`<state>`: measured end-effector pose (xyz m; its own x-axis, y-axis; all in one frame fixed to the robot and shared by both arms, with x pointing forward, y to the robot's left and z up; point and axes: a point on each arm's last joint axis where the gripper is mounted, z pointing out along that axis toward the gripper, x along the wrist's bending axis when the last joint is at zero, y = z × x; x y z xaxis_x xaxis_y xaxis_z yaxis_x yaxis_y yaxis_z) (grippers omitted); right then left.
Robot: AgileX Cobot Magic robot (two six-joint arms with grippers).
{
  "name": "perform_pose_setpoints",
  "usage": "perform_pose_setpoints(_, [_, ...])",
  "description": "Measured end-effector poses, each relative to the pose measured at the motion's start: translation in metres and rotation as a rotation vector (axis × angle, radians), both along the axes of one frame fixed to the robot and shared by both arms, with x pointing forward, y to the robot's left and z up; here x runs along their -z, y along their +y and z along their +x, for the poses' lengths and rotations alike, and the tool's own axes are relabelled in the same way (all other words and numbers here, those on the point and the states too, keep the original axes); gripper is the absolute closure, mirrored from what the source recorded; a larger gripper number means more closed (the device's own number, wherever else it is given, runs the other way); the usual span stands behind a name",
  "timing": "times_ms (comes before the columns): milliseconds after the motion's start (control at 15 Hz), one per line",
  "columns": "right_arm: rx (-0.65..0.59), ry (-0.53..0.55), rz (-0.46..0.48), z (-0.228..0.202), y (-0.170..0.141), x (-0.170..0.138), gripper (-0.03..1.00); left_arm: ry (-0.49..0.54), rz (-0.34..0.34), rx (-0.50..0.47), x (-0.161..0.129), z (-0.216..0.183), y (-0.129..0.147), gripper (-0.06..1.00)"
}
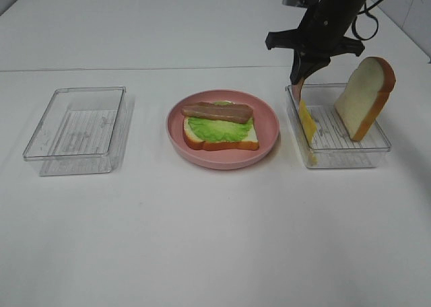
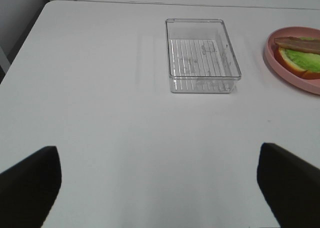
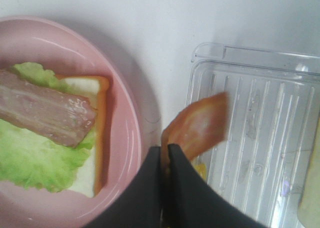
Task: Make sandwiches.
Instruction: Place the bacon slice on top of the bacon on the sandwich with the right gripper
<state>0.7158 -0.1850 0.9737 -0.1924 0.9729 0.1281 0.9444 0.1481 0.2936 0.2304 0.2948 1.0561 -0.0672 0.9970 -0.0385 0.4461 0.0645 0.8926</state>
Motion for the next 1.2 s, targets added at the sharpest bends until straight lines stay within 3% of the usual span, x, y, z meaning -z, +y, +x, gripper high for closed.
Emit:
perform_pose_setpoints(333, [0.024,-0.090,0.087,-0.016,0.001,-0.062,0.94,0.000,0.000,0.000,0.000,0.000,0.000,-0.04])
perform_pose_setpoints(467, [0.014,-0.098,0.211,-0.023,0.012,-0.080,0.94,0.000,0.000,0.000,0.000,0.000,0.000,-0.04])
perform_pose_setpoints(600, [-0.027,-0.091,0.300,-0.026,0.026,-0.084,0.94,0.000,0.000,0.000,0.000,0.000,0.000,-0.04])
perform_pose_setpoints(733, [-0.097,-0.114,0.368,-0.034,0.059,-0.087,0.94,0.000,0.000,0.000,0.000,0.000,0.000,-0.04])
perform_pose_setpoints(933, [-0.155,-0.146,0.385,-0.042,0.093,-0.085,0.94,0.000,0.000,0.000,0.000,0.000,0.000,-0.04])
perform_pose_setpoints(1200, [-0.213,-0.100,0.390,-0.049,0.134,-0.054,0.94,0.000,0.000,0.000,0.000,0.000,0.000,-0.04])
